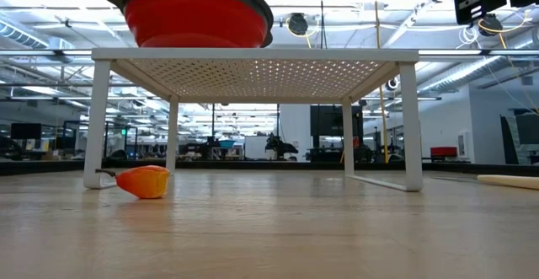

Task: Pick & Place Fruit
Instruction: Put the orange into the red strainer bowl on the shelf

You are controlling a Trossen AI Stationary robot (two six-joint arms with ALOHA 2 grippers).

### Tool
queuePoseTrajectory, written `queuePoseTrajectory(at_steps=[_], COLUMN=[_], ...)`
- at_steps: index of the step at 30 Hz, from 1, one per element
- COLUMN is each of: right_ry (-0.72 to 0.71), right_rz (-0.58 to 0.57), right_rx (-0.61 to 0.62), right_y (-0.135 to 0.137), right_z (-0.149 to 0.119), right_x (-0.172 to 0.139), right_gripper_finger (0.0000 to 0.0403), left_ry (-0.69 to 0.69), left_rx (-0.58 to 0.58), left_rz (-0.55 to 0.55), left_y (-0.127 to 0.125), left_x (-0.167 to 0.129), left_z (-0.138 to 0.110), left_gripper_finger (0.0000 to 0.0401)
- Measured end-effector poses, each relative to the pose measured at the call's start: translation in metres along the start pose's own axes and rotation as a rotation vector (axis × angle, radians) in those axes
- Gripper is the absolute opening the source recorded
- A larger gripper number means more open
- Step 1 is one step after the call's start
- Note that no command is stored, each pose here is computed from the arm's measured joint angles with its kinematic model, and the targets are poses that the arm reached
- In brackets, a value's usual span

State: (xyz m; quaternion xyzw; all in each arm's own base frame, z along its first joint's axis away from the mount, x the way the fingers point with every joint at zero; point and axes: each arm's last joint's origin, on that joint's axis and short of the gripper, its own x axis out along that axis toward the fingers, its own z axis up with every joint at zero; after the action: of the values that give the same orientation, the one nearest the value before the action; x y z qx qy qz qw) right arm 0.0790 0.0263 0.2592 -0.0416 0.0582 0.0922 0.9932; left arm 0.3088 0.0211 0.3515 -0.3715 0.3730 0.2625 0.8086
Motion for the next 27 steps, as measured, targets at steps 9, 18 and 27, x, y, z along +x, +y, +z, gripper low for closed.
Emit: queuePoseTrajectory(at_steps=[9, 18, 27], right_ry=[0.000, 0.000, 0.000], right_rz=[0.000, -0.001, -0.001], right_rx=[0.006, 0.005, 0.004], right_y=[0.0000, 0.0000, 0.0000], right_z=[0.0000, 0.0000, 0.0000], right_x=[0.0000, 0.0000, 0.0000], right_gripper_finger=[0.0000, 0.0000, 0.0000], left_ry=[0.020, 0.060, 0.075], left_rx=[0.003, -0.027, -0.017], left_rz=[0.011, 0.015, 0.031], left_y=[0.0005, 0.0010, 0.0011], left_x=[0.0048, 0.0045, 0.0070], left_z=[-0.0003, -0.0041, -0.0060], left_gripper_finger=[0.0159, 0.0159, 0.0159])
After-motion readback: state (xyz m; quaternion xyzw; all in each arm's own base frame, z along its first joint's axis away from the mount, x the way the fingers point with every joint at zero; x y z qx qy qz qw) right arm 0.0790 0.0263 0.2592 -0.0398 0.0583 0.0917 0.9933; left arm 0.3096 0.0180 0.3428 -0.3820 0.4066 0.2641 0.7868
